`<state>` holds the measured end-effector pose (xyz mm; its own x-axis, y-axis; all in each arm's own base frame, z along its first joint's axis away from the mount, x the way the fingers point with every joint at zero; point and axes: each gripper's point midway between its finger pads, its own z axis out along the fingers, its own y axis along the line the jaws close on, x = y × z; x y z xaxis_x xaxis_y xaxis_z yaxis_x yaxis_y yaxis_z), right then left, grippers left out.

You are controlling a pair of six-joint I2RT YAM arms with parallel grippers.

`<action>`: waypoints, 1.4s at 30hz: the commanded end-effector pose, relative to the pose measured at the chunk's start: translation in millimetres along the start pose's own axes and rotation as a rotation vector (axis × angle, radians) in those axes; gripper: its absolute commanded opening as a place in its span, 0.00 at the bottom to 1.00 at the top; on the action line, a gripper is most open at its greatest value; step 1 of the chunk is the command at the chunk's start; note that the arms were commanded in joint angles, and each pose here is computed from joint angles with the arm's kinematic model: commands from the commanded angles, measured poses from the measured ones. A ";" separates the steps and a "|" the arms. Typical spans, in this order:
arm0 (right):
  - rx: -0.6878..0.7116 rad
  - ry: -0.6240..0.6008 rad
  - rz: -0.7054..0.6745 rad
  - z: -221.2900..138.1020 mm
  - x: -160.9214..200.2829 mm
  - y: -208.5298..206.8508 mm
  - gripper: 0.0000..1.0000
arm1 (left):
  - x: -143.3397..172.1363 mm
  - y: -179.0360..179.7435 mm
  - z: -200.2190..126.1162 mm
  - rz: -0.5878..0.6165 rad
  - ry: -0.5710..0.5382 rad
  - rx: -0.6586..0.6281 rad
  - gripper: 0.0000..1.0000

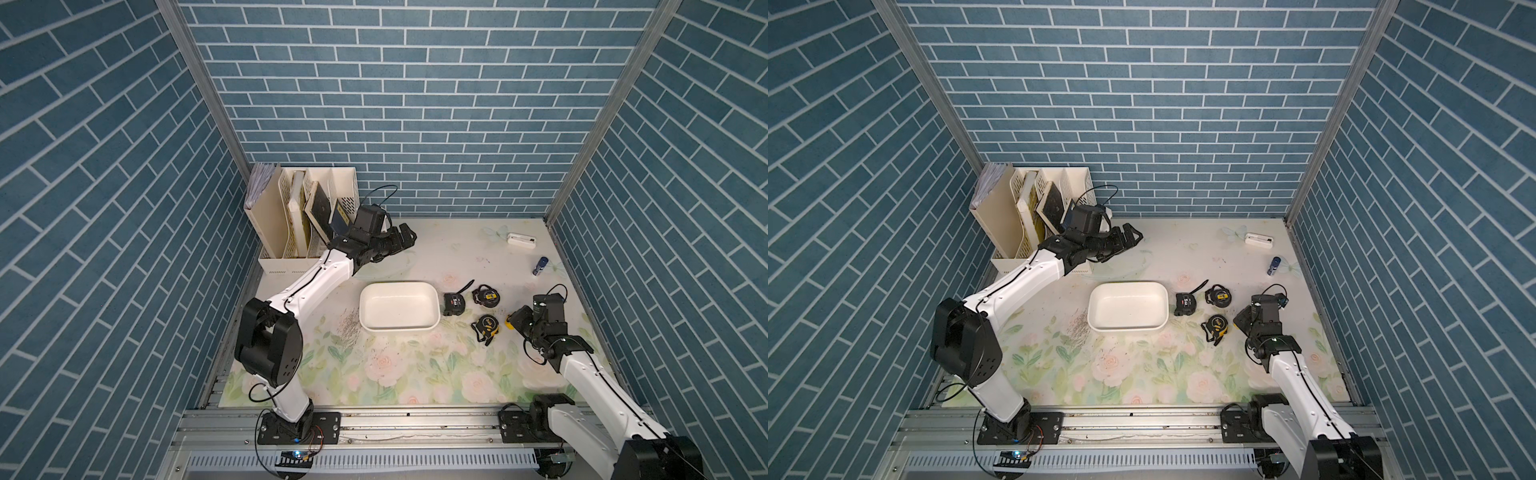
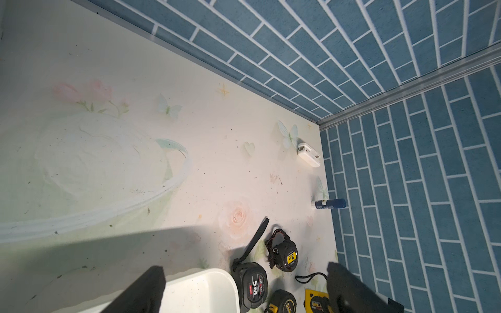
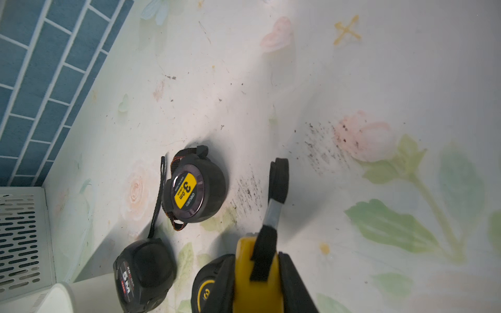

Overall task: Take the tape measure out of the storage box
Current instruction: Place the tape measure at the center of the board.

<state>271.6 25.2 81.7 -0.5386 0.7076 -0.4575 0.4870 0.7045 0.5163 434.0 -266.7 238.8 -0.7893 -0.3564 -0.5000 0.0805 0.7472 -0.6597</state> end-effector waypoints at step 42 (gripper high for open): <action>-0.039 -0.165 -0.085 -21.6 -59.9 32.7 1.00 | -16.0 34.3 -19.0 0.208 -0.118 -0.193 0.99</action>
<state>293.7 13.3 106.8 -0.4864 0.7172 -0.4990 0.4747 0.6964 0.5382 435.2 -246.6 219.1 -0.7612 -0.2888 -0.5807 0.0887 0.8406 -0.5343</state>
